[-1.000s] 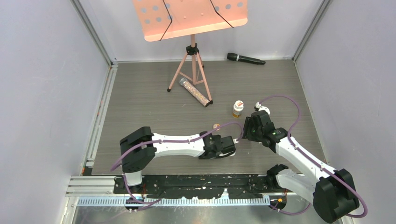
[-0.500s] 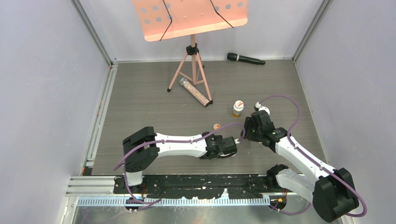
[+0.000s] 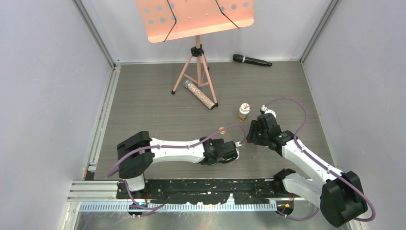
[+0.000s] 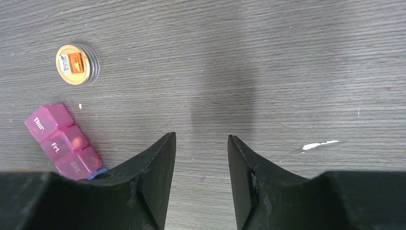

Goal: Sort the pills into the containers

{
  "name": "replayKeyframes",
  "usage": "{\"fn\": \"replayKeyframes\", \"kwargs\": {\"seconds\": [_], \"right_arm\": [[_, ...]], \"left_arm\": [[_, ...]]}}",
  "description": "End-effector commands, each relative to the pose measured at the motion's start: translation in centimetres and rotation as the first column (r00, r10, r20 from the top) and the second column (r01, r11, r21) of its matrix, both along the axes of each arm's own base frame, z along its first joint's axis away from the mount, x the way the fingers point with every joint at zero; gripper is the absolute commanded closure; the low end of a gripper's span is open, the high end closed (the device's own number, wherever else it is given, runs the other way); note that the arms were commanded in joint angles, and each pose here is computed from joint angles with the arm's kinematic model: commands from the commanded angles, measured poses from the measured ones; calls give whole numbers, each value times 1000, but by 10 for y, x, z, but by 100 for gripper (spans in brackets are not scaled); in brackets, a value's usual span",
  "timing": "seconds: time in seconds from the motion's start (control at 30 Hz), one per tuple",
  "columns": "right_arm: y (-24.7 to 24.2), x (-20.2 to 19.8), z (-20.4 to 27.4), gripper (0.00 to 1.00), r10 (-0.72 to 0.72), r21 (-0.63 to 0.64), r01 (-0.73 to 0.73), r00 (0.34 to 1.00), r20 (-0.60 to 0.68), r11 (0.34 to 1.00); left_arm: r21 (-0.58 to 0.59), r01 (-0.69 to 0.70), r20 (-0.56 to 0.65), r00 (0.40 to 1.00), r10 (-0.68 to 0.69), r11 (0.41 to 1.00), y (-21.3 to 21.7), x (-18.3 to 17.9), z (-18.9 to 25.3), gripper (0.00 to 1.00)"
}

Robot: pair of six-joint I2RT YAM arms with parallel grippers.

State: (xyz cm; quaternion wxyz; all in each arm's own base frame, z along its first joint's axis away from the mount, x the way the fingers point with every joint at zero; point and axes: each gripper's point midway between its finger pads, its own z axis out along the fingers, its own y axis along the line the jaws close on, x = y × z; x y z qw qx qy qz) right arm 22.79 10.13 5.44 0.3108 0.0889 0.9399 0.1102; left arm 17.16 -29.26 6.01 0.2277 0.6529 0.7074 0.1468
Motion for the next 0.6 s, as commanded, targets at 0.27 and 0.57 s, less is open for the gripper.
{"fn": "replayKeyframes", "kwargs": {"seconds": [0.27,0.57], "right_arm": [[8,9,9,49,9,36,-10,1000,30,999],[15,11,13,49,35,62,-37,999,29,997]], "left_arm": [[-330,-63,50,995,84,942,-9,8,45,100],[-653,-107,60,980,191,750,-8,35,87,100]]}}
